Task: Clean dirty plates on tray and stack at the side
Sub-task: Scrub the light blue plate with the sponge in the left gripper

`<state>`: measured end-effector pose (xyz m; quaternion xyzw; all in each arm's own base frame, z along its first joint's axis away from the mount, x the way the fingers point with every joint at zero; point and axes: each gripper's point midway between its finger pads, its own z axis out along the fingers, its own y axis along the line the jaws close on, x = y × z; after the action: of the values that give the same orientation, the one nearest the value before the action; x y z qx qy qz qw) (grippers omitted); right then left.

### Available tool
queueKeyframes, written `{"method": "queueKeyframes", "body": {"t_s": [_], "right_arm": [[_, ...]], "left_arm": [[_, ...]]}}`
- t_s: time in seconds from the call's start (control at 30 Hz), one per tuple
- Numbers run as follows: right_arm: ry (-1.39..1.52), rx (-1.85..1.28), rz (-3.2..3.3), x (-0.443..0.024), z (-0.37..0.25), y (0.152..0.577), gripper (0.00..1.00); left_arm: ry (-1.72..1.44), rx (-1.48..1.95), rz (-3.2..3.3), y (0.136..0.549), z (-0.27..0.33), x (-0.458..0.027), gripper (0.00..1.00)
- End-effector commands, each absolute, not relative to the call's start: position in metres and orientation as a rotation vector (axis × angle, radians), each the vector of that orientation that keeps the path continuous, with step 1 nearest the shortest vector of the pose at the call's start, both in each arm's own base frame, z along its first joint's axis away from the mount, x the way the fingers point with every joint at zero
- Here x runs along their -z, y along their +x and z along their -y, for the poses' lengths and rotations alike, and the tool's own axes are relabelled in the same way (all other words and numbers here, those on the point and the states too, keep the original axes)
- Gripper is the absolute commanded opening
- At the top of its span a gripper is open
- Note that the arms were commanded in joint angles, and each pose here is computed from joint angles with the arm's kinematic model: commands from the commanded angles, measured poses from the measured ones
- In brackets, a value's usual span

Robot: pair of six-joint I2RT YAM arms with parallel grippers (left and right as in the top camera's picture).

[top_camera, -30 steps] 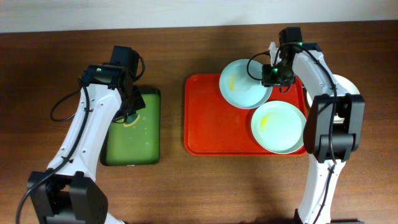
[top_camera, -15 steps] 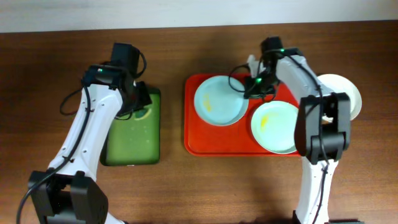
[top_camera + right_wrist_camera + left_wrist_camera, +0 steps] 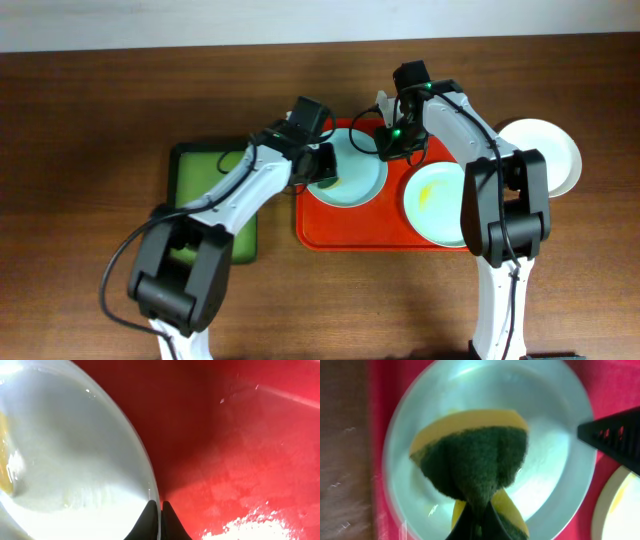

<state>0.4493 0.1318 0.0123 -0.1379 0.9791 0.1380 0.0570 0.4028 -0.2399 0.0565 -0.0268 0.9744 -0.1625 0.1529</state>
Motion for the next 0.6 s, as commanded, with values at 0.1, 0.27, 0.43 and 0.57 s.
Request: {"method": "queueKeyframes", "body": {"t_s": [0.1, 0.27, 0.43, 0.57], "right_arm": [[-0.417, -0.401, -3.014, -0.004, -0.130, 0.440, 0.04], [-0.416, -0.401, -3.017, -0.004, -0.130, 0.439, 0.04], [-0.416, -0.401, -3.016, -0.004, -0.130, 0.440, 0.04], [-0.416, -0.400, -3.013, -0.004, -0.130, 0.440, 0.04]], "left_arm": [[-0.021, 0.582, -2.771, 0.408, 0.282, -0.027, 0.00], [-0.026, 0.164, -2.867, 0.406, 0.225, 0.035, 0.00], [-0.140, -0.239, -2.820, 0.434, 0.160, -0.011, 0.00], [-0.063, 0.322, -2.868, 0.441, 0.234, -0.029, 0.00]]}}
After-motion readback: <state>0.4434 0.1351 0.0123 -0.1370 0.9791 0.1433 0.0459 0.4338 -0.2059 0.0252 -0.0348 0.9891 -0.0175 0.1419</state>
